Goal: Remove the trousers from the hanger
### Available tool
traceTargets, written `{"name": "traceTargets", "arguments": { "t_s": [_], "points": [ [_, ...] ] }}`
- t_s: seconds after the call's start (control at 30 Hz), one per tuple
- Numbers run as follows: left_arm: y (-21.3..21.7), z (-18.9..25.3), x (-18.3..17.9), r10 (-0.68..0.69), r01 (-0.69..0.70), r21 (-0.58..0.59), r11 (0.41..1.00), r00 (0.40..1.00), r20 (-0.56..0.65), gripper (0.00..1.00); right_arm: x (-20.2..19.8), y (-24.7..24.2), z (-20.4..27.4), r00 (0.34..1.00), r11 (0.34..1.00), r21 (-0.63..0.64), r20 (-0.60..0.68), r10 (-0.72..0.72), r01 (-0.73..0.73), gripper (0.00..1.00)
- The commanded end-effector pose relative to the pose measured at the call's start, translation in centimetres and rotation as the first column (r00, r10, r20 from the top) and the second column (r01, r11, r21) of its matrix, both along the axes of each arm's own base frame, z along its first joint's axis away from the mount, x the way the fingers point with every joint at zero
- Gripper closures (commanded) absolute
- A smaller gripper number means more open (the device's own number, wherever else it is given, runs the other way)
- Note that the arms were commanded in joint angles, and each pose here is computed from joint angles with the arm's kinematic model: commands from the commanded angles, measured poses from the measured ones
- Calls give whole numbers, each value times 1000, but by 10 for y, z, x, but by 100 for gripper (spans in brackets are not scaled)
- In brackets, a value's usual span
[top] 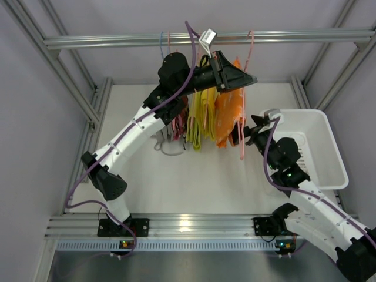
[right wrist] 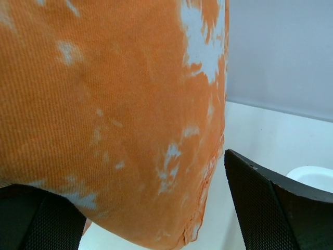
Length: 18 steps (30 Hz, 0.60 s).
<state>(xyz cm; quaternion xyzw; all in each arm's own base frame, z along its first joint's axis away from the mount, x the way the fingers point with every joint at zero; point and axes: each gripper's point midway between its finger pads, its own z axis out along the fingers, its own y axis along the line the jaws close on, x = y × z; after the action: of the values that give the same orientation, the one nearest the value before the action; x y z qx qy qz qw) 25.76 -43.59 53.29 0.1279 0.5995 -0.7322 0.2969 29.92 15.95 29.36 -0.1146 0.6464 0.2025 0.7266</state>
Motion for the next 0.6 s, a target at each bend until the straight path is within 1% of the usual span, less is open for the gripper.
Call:
{"name": "traceTargets", "arguments": {
  "t_s": [0.0,0.33,0.57],
  "points": [
    [33,85,-30,38,11,-225,974,976,213,100,-8,6,70,981,995,92,194,17,-36,0],
    [34,90,-27,49,6,-235,972,973,225,100,-20,18,76,975,992,67,204,88,-103,0],
    [36,91,-24,63,-7,-239,971,971,229,100,-27,23,65,980,991,50,162,117,-127,1]
  ]
}}
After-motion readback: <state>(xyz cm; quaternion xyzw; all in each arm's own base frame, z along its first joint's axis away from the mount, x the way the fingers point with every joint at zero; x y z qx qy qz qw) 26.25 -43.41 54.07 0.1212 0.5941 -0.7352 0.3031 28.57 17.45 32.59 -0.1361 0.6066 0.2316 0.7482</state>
